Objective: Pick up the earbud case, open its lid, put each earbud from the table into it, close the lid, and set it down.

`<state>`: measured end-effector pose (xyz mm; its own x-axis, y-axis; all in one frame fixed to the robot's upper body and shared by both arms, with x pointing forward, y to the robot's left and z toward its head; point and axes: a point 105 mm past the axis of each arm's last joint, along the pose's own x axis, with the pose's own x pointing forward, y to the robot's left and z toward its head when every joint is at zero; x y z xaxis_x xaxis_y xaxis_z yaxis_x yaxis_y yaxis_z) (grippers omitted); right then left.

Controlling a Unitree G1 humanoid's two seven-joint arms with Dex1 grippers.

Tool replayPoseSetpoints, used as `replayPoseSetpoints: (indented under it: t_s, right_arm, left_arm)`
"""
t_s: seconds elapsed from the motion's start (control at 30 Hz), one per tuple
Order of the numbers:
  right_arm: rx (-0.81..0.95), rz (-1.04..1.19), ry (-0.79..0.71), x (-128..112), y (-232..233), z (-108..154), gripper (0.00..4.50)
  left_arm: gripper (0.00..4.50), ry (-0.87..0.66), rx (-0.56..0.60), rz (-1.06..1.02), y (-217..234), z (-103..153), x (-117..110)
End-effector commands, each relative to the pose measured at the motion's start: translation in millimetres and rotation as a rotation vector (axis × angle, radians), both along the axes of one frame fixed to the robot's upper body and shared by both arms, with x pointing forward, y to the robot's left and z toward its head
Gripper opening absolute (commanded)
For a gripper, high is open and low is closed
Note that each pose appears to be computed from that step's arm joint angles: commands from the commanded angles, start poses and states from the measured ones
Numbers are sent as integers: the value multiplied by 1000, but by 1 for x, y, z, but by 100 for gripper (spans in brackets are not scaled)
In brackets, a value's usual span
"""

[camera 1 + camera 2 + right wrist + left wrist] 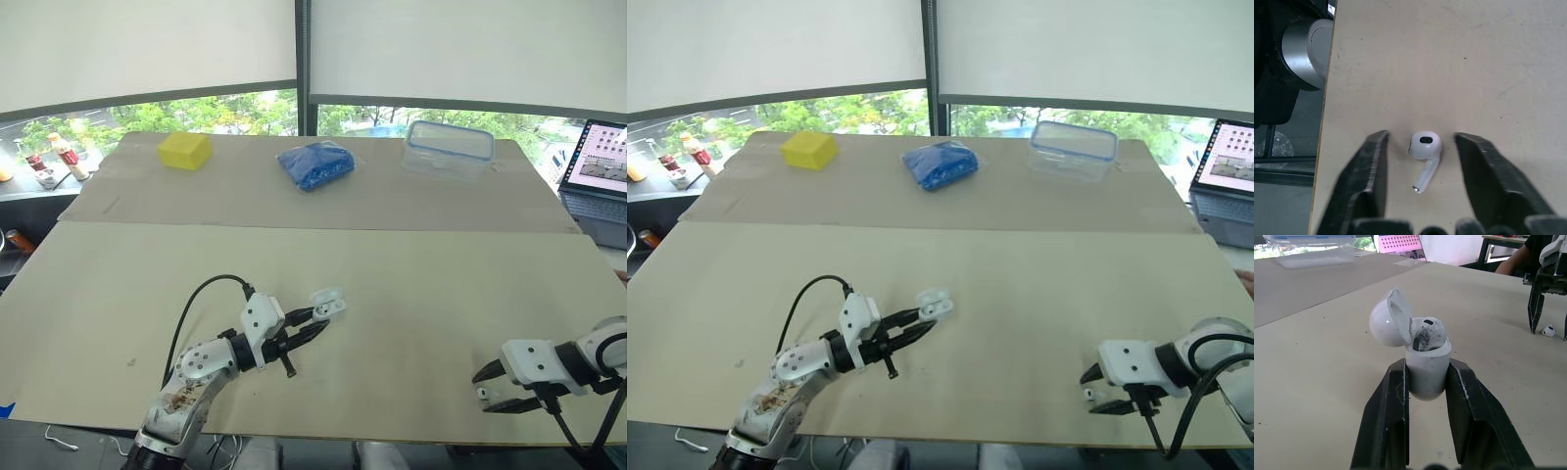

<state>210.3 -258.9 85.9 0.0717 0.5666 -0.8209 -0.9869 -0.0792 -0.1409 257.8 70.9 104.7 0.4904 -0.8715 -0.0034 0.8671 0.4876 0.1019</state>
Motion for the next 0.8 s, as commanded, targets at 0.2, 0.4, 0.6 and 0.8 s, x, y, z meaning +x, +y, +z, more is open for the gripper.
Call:
replayPoseSetpoints:
  t_s: [0.2,0.4,0.6,0.8]
  right_arm:
    - [-188,-151,-146,1,-2,29,270]
    - [-320,-229,-76,-14,11,28,270]
    - [-353,-239,-69,-12,15,16,270]
    - [-354,-234,-72,-4,17,12,270]
  left_arm:
    - [56,-43,-24,-24,-6,10,-2]
    - [56,-40,-31,-33,-11,10,-2]
    - [56,-39,-34,-33,-12,10,-3]
    - [56,-38,-32,-28,-11,10,-3]
